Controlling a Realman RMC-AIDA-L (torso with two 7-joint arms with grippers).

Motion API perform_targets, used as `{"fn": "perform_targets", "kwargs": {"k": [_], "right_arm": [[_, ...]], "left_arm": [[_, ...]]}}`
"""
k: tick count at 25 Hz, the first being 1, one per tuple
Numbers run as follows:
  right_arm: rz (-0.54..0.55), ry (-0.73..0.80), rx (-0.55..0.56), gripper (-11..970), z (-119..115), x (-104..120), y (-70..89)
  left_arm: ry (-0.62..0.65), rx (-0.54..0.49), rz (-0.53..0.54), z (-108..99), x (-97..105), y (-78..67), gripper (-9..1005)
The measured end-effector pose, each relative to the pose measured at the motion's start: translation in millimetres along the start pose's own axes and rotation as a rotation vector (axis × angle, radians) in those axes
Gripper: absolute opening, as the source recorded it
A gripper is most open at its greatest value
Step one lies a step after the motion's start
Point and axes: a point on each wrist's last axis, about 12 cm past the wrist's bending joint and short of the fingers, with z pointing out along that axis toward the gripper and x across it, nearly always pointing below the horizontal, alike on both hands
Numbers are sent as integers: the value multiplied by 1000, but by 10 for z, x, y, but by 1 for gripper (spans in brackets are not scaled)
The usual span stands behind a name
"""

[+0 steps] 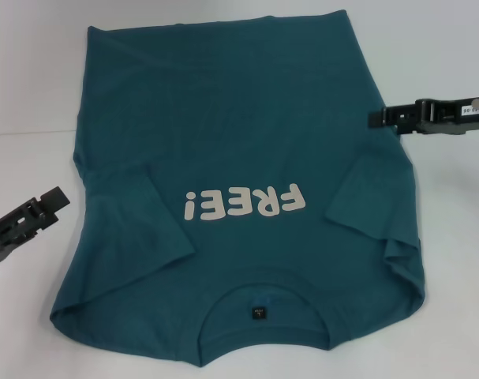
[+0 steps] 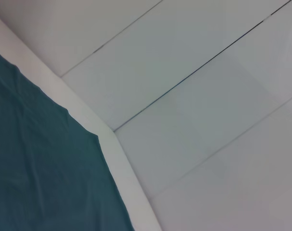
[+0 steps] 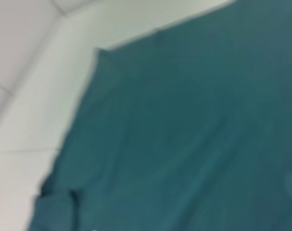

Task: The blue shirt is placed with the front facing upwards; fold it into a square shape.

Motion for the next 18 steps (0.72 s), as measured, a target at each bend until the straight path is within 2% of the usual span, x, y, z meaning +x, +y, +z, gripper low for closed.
{"fn": "perform_targets", "kwargs": {"k": [7, 10, 14, 18], "right_arm": [[40, -91, -278, 775, -364, 320, -18], [87, -120, -351, 775, -543, 509, -78], [154, -167, -389, 776, -698, 721, -160], [214, -155, -377, 775, -747, 760, -207]], "left_arm": [[59, 5, -143, -71, -36, -25, 899], [85, -12, -209, -104, -25, -18, 899], [113, -31, -269, -176, 11, -13, 898], [129, -91, -322, -305, 32, 23, 898]]}}
